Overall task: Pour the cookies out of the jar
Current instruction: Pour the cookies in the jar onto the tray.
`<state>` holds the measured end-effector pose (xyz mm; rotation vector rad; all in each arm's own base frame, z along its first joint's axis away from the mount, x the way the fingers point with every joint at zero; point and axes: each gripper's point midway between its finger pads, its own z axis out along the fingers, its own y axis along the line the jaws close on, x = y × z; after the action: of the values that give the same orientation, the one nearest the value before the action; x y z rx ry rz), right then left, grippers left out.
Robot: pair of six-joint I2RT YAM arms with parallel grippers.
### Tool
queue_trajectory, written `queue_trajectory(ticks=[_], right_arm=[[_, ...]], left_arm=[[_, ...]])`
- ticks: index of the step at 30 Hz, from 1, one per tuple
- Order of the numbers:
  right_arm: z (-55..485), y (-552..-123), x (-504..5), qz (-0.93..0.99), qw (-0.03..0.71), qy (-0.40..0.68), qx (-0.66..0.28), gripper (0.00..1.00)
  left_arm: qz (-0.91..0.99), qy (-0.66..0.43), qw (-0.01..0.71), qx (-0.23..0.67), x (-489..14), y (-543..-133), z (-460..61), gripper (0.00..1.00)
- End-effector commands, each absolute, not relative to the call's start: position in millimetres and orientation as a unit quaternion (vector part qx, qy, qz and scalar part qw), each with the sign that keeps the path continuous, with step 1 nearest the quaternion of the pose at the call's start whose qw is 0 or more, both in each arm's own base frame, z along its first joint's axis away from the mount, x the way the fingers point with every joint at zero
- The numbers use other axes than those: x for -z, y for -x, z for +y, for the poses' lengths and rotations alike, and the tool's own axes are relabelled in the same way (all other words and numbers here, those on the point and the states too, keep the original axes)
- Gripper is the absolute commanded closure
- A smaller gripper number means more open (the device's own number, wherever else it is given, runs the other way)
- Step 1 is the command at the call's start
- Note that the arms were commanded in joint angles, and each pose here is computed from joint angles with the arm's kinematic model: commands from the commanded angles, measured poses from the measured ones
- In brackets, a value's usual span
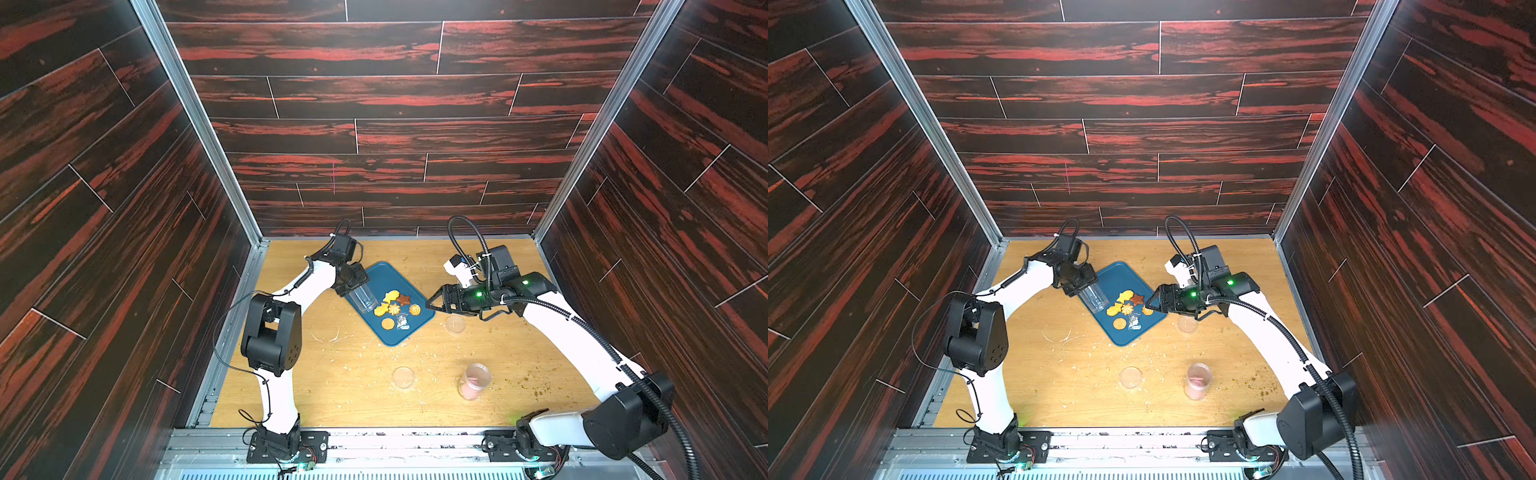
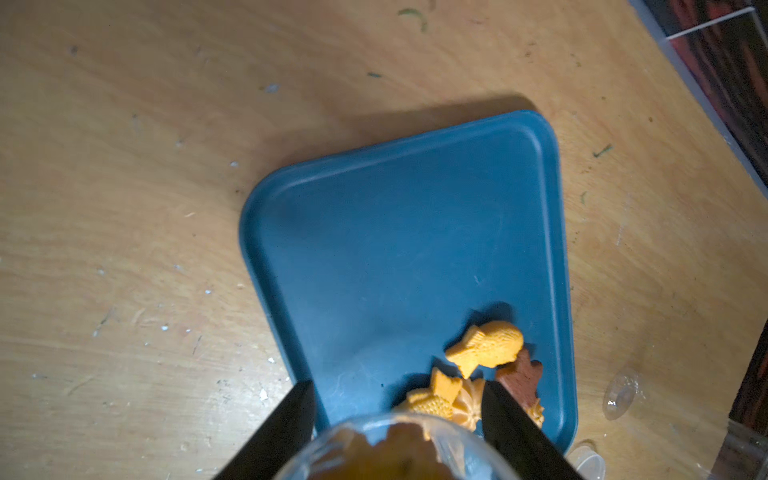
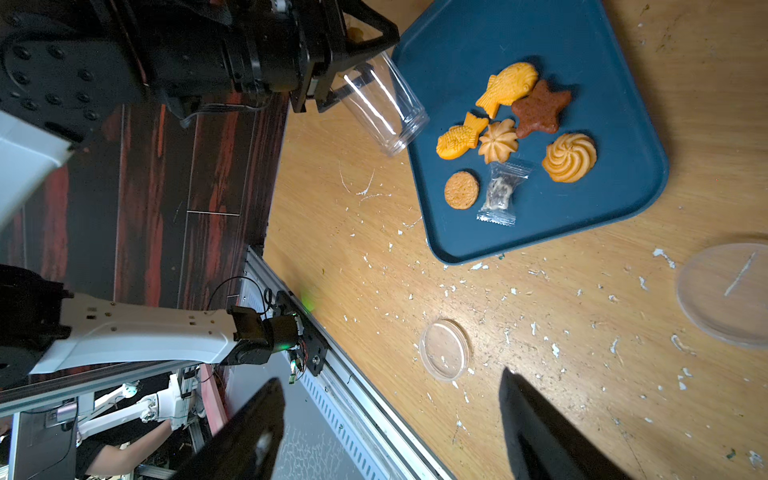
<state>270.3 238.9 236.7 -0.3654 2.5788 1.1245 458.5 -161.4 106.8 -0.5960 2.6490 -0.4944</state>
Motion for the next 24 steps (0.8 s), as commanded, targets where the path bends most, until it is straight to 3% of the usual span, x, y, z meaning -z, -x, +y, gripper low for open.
queue_trajectory(ticks=[1,14,24], right_arm=[[237.6,-267.4,-246.6,0.894,0.161,0.128,-0.398,0.16],[240.3,-270.4,-245.9,0.893,0.159,0.125,-0.402,0.16],[240.2,-270.4,-246.2,0.893,0.159,0.123,-0.402,0.16]], left_arm=[[0.939,0.192,0.229,0.170,-143.1,-459.3,-159.1,0.44],[0.939,0.152,0.265,0.155,-158.4,-458.5,-168.4,0.44],[0.923,0.094,0.348,0.134,-184.5,-457.2,-190.9,0.45]])
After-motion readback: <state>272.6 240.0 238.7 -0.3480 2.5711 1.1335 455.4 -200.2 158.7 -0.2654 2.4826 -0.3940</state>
